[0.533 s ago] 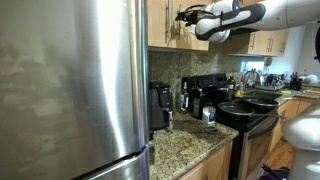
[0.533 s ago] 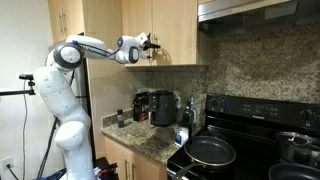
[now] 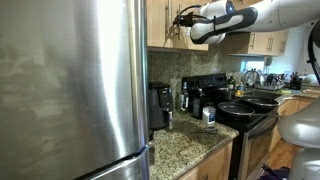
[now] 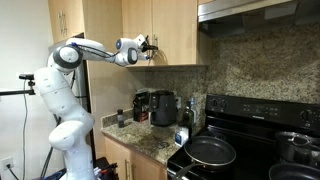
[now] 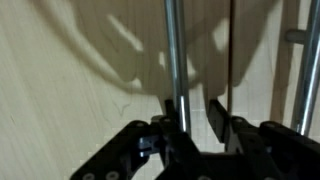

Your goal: Open the right cabinet door and then open the drawer of the air fryer

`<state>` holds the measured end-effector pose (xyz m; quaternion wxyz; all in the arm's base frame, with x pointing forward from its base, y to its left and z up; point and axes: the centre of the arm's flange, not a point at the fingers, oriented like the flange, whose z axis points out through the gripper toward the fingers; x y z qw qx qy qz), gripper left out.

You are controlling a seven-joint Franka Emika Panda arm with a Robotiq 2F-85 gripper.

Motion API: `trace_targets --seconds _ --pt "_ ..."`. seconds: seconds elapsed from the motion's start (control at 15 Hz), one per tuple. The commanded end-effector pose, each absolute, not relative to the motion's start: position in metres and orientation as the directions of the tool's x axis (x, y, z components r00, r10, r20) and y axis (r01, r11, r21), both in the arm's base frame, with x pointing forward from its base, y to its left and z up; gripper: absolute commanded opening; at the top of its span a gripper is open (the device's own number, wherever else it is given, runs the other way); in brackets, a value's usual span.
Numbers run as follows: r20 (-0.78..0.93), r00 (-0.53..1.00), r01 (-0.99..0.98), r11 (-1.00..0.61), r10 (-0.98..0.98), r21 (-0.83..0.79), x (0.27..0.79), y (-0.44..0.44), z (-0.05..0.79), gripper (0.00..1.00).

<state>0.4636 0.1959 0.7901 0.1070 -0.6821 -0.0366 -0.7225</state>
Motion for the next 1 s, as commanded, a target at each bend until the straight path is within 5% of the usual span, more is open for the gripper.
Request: trace_targets --seconds 0.0,0.2,0.53,0.93 --pt "0.995 -0.043 0.180 -0.980 -0.092 -0.082 0.482 0.199 0.795 0.11" --pt "0.995 -0.042 0.163 -0.983 -0.089 -0.081 0.482 0.189 0.795 0.00" --pt "0.998 -0.035 0.091 -0.994 -0.059 -0.056 0.471 0.166 0.803 0.04" --pt "0.987 -0.083 0.002 -0.991 -0.136 -0.136 0.378 0.143 0.829 0.04"
